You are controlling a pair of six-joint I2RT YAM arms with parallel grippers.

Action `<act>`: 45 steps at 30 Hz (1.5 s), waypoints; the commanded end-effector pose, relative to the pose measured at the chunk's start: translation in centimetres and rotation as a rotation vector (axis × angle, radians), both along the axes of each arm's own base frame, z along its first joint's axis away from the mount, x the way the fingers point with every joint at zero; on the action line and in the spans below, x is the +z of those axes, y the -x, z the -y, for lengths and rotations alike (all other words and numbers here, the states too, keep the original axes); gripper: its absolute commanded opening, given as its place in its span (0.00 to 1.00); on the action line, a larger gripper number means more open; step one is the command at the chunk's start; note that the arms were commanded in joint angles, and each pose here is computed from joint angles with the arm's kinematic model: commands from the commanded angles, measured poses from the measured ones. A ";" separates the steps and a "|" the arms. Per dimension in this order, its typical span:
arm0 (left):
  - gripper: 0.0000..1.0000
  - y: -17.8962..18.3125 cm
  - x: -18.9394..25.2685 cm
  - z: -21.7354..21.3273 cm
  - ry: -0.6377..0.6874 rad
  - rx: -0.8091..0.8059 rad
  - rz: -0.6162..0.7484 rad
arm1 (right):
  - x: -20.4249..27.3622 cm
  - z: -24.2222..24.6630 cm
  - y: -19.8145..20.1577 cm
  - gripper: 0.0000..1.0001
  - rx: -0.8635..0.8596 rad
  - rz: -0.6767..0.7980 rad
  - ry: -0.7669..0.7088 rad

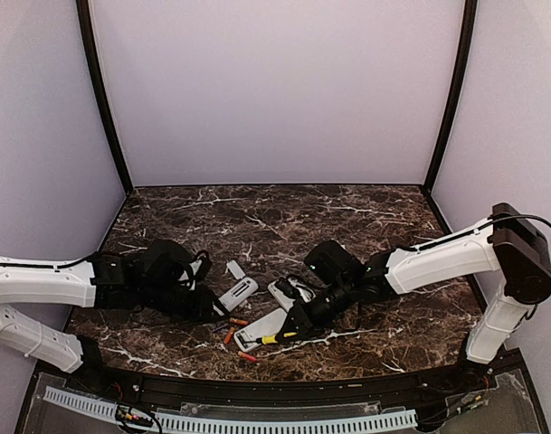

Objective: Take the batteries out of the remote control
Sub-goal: Remove the battery from the remote control without the battery cover, then place the screwdriver at the center of the board.

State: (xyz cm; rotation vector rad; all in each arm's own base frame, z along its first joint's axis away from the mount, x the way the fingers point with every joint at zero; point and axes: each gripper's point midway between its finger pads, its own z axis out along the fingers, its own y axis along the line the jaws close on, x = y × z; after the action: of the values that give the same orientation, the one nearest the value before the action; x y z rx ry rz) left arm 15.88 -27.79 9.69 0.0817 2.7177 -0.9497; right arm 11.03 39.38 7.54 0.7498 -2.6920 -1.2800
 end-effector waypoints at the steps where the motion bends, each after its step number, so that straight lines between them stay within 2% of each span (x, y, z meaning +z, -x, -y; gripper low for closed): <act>1: 0.32 -0.4 0.2 -3.0 -0.078 0.002 0.000 | -0.1 0.0 -0.6 0.00 -0.029 0.005 0.009; 6: 0.44 -2.0 2.3 -4.5 -0.100 0.002 0.049 | 0.6 -0.2 -0.9 0.00 -0.044 0.015 0.000; 11: 0.50 -2.7 3.7 -5.1 -0.131 -0.023 0.086 | 1.4 -0.4 -1.3 0.00 -0.063 0.022 -0.013; 17: 0.61 -3.3 3.6 -5.5 -0.130 -0.025 0.082 | 2.4 -0.7 -1.6 0.00 -0.072 0.034 -0.023; 23: 0.68 -4.4 3.9 -6.2 -0.112 -0.006 0.090 | 3.3 -1.0 -1.8 0.00 -0.070 0.046 -0.039; 38: 0.71 -6.7 5.5 -8.3 -0.099 0.028 0.139 | 3.4 -1.4 -1.8 0.00 -0.070 0.032 -0.037; 45: 0.72 -8.2 6.7 -9.6 -0.107 0.056 0.193 | 5.2 -1.0 -2.6 0.00 -0.096 0.131 -0.026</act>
State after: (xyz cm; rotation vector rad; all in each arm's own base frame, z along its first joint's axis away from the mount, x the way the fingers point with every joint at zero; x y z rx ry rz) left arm 23.54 -18.89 14.79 0.0777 2.6148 -0.7603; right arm 12.47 39.91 9.48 0.6807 -2.7721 -1.2699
